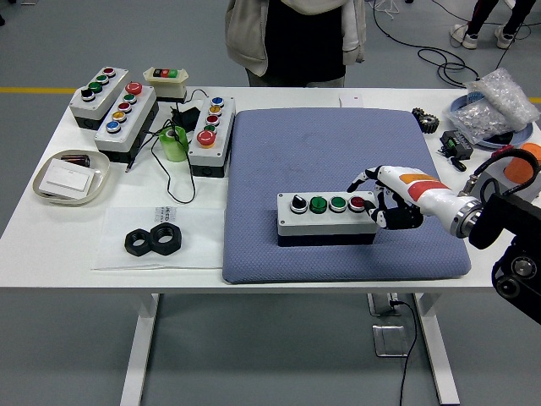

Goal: Pick up the button,place it on the desk,press the button,press the button

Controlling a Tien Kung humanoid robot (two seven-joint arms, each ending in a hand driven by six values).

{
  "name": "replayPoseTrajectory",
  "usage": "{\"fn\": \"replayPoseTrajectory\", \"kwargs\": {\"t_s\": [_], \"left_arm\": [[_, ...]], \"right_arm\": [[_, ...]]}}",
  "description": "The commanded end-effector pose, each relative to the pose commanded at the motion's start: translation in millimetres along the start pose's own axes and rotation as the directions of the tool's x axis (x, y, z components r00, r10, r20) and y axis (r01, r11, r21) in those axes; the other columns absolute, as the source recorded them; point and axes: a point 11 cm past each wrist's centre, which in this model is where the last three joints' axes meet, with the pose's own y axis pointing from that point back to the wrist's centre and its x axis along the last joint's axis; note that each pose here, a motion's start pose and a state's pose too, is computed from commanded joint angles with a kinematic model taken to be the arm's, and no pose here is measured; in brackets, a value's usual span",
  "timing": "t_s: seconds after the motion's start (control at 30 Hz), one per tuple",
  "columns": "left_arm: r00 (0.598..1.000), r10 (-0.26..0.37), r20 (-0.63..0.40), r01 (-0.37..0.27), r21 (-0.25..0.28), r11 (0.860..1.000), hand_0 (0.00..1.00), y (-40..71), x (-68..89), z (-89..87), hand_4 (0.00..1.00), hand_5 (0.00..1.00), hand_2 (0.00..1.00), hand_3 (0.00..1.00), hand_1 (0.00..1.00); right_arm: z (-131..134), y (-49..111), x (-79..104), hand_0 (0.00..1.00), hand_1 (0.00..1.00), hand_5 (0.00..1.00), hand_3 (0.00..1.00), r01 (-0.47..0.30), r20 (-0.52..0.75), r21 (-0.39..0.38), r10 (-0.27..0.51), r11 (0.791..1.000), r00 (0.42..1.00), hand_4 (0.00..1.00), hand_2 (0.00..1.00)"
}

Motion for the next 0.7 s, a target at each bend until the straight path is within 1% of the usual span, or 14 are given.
{"fn": "replayPoseTrajectory", "kwargs": {"t_s": [0.1,0.23,0.7], "left_arm": [[1.0,0.0,0.0,0.0,0.0,1.0,0.746,0.1,-0.2,0.2,0.542,0.998,0.856,0.772,0.782],[1.0,-0.001,0.0,0.001,-0.001,1.0,0.746,0.2,-0.4,0.6,0.543,0.998,0.856,0.773,0.782],[1.0,0.0,0.002,0.0,-0.001,1.0,0.746,0.2,-0.3,0.6,0.542,0.998,0.856,0.774,0.782]], "right_arm": [[-3.2,-3.2,-7.4,0.124,0.002,0.002,0.689,0.018,0.0,0.003,-0.018,1.0,1.0,0.509,0.096],[-4.7,-7.0,-12.9,0.126,0.002,0.002,0.691,0.026,-0.006,0.0,-0.026,1.0,1.0,0.51,0.097],[0.2,-13.9,-20.6,0.132,0.002,0.002,0.698,0.043,0.009,-0.028,-0.042,0.999,0.999,0.514,0.101]]}}
